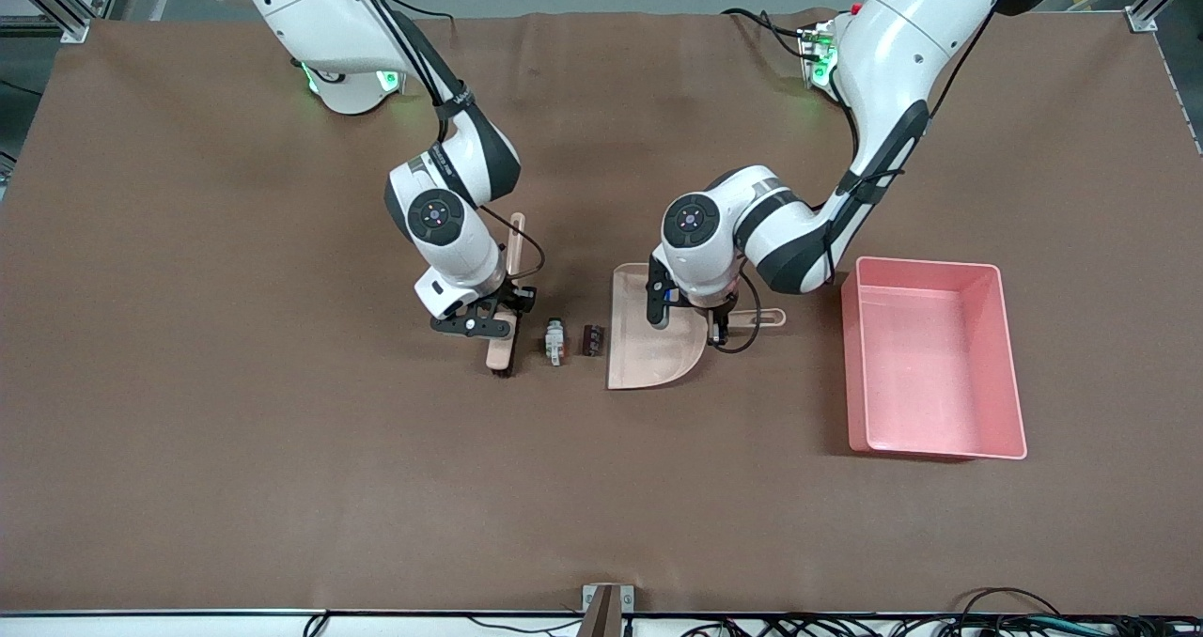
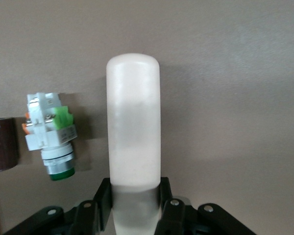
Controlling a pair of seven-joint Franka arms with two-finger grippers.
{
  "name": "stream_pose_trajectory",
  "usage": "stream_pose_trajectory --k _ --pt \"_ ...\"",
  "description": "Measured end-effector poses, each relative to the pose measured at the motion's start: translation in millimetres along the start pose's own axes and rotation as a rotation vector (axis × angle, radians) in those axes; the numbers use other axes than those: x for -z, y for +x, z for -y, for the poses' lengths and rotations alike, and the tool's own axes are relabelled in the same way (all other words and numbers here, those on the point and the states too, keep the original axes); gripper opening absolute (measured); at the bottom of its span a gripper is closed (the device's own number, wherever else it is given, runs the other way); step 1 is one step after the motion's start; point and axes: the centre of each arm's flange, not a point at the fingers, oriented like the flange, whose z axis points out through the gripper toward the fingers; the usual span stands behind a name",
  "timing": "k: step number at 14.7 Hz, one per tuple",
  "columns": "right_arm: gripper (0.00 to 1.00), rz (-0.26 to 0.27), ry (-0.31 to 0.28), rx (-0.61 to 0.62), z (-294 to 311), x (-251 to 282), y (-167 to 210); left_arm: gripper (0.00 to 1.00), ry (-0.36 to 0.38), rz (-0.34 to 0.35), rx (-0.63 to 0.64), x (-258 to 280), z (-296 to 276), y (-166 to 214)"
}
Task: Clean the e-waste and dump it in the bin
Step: 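Lift the brush with the right gripper and move it toward the capacitor, then sweep the capacitor and switch into the dustpan with the right gripper's brush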
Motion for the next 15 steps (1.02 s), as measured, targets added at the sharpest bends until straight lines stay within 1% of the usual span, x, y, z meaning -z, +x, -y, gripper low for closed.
stream_pose_trajectory --k 3,6,15 --pt "0.43 -0.003 0.006 0.004 7 0 0 0.33 -0.013 0.021 0.001 0 -1 -1" --pt "0.43 0.006 0.027 -0.003 20 -1 -4 0.33 -0.021 0.048 -0.005 7 -3 4" --pt "0.43 0.009 0.054 0.023 66 -2 -29 0.33 -0.029 0.058 0.014 4 -8 10"
